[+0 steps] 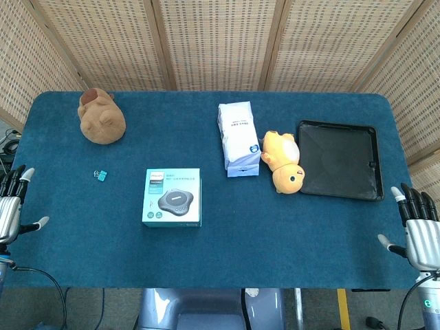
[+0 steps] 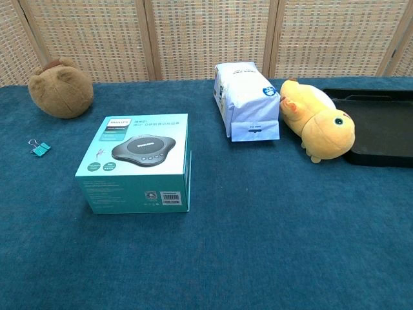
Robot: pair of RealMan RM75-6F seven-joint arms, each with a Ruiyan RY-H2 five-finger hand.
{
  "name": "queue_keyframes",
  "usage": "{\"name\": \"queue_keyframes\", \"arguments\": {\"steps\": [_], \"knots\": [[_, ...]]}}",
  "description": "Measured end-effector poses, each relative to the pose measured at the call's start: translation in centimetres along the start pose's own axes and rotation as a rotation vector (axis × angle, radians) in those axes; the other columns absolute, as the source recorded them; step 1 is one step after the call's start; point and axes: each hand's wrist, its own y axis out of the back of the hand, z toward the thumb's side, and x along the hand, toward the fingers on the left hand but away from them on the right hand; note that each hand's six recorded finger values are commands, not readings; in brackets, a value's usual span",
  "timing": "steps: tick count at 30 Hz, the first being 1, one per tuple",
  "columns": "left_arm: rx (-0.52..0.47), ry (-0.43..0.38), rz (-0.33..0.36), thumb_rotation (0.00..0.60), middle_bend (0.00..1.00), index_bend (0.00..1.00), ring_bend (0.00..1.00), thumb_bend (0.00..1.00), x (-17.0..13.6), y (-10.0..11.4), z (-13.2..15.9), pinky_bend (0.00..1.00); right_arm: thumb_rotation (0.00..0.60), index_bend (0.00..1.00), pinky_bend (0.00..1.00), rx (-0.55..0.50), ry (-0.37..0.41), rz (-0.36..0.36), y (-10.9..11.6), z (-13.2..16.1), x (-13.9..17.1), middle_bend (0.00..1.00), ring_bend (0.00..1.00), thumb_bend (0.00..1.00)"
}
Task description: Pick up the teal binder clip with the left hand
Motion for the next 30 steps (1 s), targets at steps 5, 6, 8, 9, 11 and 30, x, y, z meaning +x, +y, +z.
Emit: {"name": "queue_keyframes", "arguments": {"steps": [5,6,8,9,11,30], "knots": [[-0.021,-0.018,-0.005,0.6,0.0,0.0,0.0,0.05,0.2,-0.3,0.3,0.0,0.6,0.05,0.0,0.0,-0.007,0.009,-0.1,0.0,0.1,0.0,0.0,0.0],[-0.029,-0.023,-0.011,0.6,0.0,0.0,0.0,0.05,0.2,-0.5,0.3,0.0,0.6,0.05,0.0,0.001,-0.007,0.011,-0.1,0.0,0.1,0.0,0.0,0.0],[-0.037,-0.033,-0.031,0.6,0.0,0.0,0.0,0.04,0.7,-0.9,0.3,0.0,0.6,0.05,0.0,0.004,-0.006,0.014,-0.1,0.1,0.2,0.0,0.0,0.0],[-0.034,-0.038,-0.04,0.6,0.0,0.0,0.0,0.04,1.0,-1.2,0.3,0.0,0.6,0.05,0.0,0.005,-0.005,0.017,-0.2,0.1,0.2,0.0,0.0,0.0],[-0.025,-0.047,-0.061,0.6,0.0,0.0,0.0,0.04,1.9,-1.7,0.3,0.0,0.6,0.06,0.0,0.011,-0.007,0.023,-0.4,0.1,0.2,0.0,0.0,0.0],[-0.037,-0.019,-0.338,0.6,0.0,0.23,0.0,0.12,15.4,-9.6,4.0,0.0,0.6,0.07,0.0,0.053,-0.07,0.073,-2.3,-1.0,-1.1,0.0,0.0,0.0]]}}
